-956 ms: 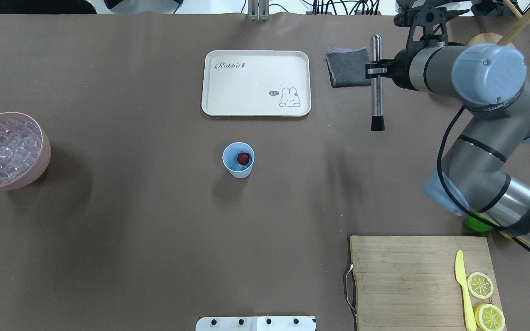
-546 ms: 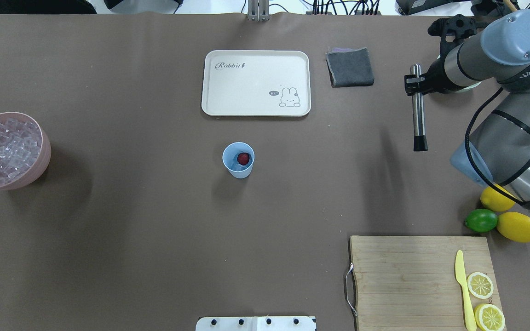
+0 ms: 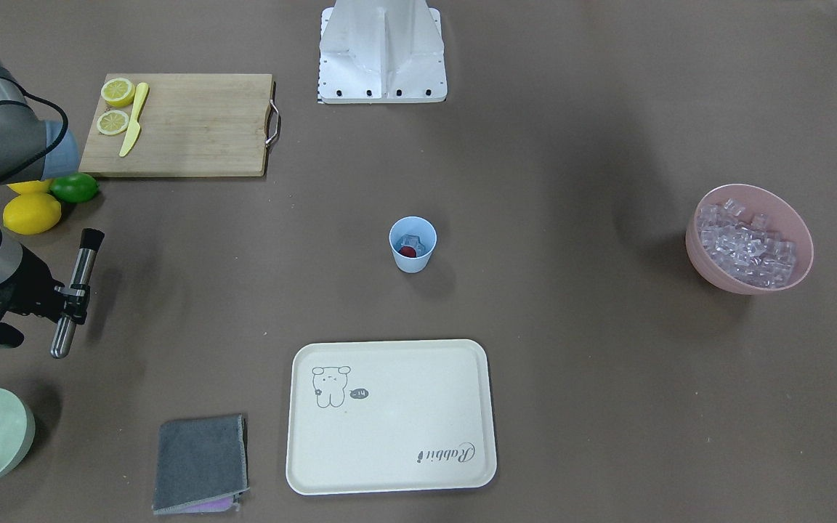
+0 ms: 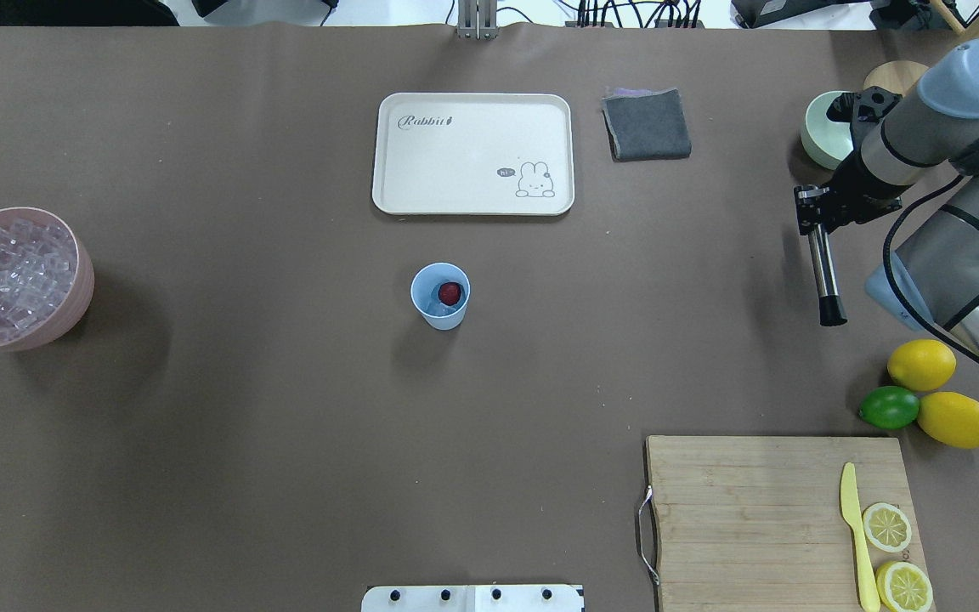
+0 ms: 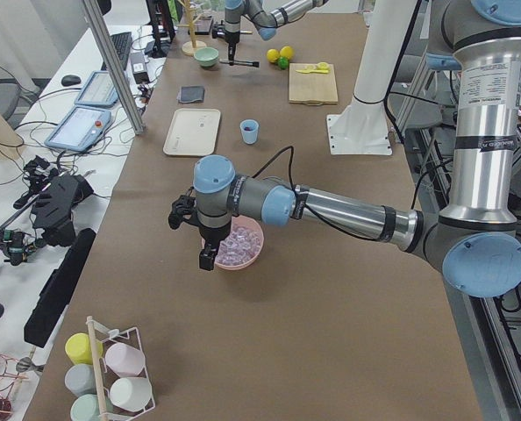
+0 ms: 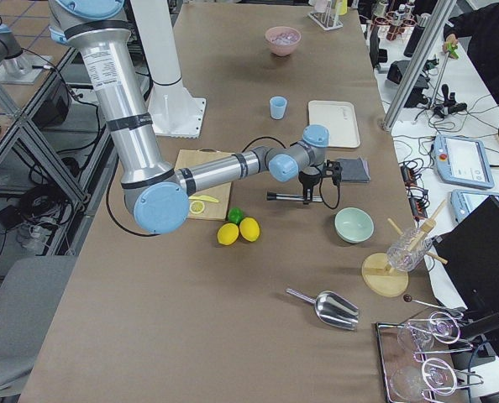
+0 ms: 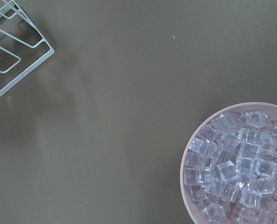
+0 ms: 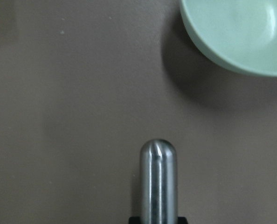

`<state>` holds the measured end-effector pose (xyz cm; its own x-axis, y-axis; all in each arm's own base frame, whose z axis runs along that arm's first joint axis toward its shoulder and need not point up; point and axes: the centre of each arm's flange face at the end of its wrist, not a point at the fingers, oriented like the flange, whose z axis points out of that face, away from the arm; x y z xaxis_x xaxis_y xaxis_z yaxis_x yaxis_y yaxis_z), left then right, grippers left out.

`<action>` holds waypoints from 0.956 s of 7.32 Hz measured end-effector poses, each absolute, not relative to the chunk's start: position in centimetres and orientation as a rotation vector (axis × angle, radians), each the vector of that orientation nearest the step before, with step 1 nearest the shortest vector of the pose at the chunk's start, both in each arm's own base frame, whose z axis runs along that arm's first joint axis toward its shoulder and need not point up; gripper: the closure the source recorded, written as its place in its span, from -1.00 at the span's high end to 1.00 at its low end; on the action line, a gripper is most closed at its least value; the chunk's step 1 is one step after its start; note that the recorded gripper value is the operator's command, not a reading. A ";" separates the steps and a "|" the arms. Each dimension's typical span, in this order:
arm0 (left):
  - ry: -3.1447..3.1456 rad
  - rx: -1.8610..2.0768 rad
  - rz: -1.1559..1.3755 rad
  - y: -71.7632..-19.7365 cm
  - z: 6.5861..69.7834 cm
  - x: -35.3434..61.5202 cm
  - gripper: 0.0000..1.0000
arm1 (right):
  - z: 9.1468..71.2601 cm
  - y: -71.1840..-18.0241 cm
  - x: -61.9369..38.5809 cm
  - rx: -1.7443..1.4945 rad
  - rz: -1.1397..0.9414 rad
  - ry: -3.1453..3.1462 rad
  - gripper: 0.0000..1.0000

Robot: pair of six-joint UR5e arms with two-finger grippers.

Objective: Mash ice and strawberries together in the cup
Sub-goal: 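Lift the muddler out and carry it back beside the lemons, then lower the muddler onto the table and release it with the right gripper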

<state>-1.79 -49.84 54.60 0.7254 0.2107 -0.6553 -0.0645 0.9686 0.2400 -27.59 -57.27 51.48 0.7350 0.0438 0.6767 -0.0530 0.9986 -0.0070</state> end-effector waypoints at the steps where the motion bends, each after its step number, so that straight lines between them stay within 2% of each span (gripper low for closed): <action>1: 0.745 0.208 0.153 -49.8 54.6 -1.8 0.95 | 53.3 -56.4 -27.1 -0.009 0.035 -0.735 -1.00; 2: 0.745 0.209 0.152 -49.8 54.5 -1.9 0.95 | 54.7 -55.7 -26.7 -0.018 0.012 -0.726 -1.00; 3: 0.745 0.211 0.151 -49.8 54.4 -1.9 0.95 | 55.4 -55.3 -26.5 -0.023 0.002 -0.721 -0.18; 4: 0.745 0.212 0.151 -49.7 54.4 -2.0 0.95 | 55.8 -55.1 -26.5 -0.028 0.002 -0.716 0.47; 5: 0.745 0.213 0.151 -49.6 54.3 -2.0 0.95 | 56.1 -55.0 -26.4 -0.032 0.005 -0.711 0.99; 7: 0.745 0.212 0.151 -49.6 54.4 -2.0 0.95 | 56.6 -54.8 -26.3 -0.037 0.009 -0.708 1.00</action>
<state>-1.99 -49.58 54.38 0.7260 0.2106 -0.6547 -0.0608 0.9679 0.2440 -26.31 -54.81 56.57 0.7599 0.0206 0.6497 0.0047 0.9993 -0.0373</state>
